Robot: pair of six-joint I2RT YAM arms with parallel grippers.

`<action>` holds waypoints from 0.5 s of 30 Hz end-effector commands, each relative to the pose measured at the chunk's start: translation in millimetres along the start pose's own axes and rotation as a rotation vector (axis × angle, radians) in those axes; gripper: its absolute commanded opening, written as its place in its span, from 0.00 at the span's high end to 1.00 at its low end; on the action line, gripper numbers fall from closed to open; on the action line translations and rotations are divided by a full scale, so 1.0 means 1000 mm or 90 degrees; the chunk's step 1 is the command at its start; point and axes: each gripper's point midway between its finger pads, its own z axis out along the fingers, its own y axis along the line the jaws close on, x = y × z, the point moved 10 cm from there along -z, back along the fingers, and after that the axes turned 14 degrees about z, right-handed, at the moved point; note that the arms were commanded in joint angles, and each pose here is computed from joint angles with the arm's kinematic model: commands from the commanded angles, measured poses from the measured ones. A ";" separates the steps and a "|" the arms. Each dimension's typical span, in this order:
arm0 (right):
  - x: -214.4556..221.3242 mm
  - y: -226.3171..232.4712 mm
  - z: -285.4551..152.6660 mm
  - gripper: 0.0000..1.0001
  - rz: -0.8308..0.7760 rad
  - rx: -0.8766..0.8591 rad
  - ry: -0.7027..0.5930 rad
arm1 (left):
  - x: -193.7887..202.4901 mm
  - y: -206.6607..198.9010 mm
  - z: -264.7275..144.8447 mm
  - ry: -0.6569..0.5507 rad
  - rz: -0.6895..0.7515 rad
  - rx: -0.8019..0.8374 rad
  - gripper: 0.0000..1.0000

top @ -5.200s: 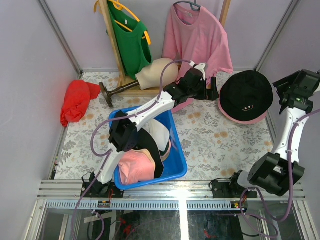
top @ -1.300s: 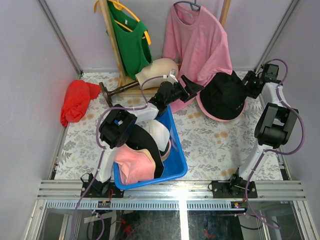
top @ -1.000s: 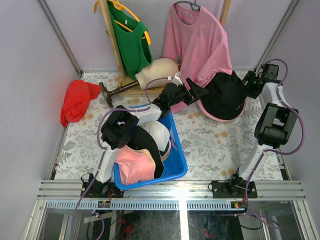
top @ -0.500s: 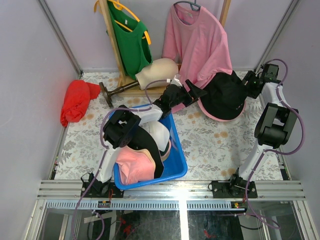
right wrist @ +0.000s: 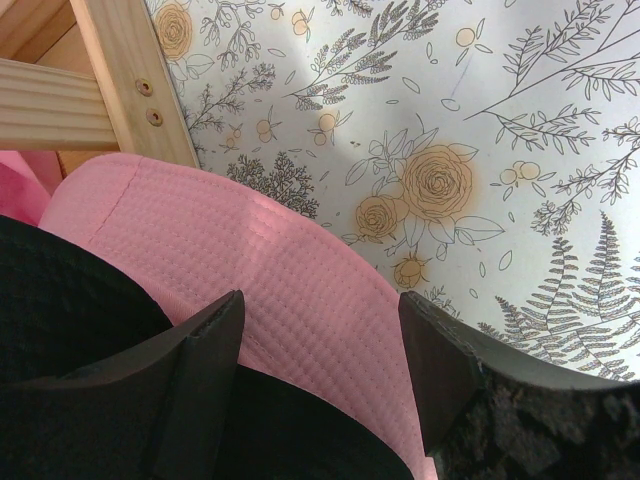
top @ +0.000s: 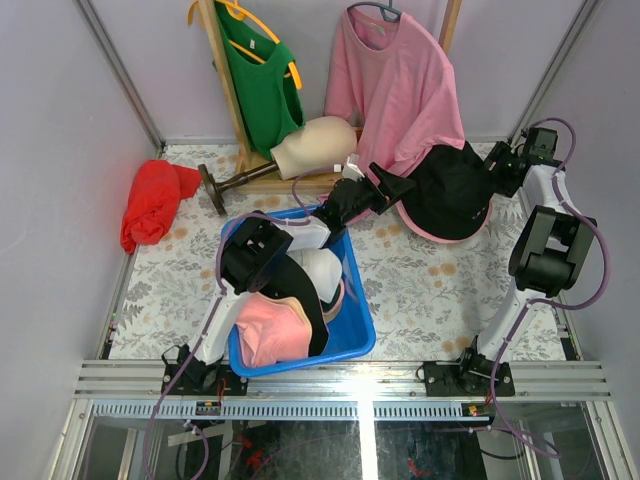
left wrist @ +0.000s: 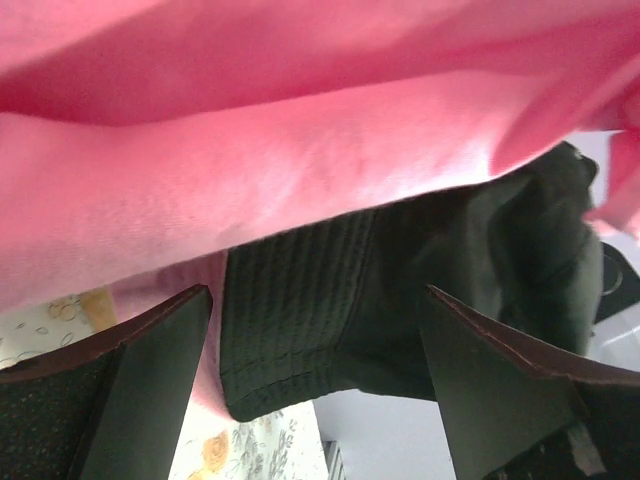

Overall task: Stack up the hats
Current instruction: Adjust the hat on the hat stand.

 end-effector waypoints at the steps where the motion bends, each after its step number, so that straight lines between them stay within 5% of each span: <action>1: 0.003 0.022 -0.018 0.29 -0.017 -0.050 0.008 | -0.005 -0.015 -0.001 -0.069 -0.010 0.081 0.18; 8: 0.003 0.023 -0.020 0.29 -0.014 -0.053 0.007 | 0.001 -0.010 0.000 -0.057 -0.030 0.092 0.34; 15: 0.004 0.029 -0.025 0.30 0.003 -0.070 0.009 | 0.004 -0.006 0.001 -0.054 -0.044 0.085 0.79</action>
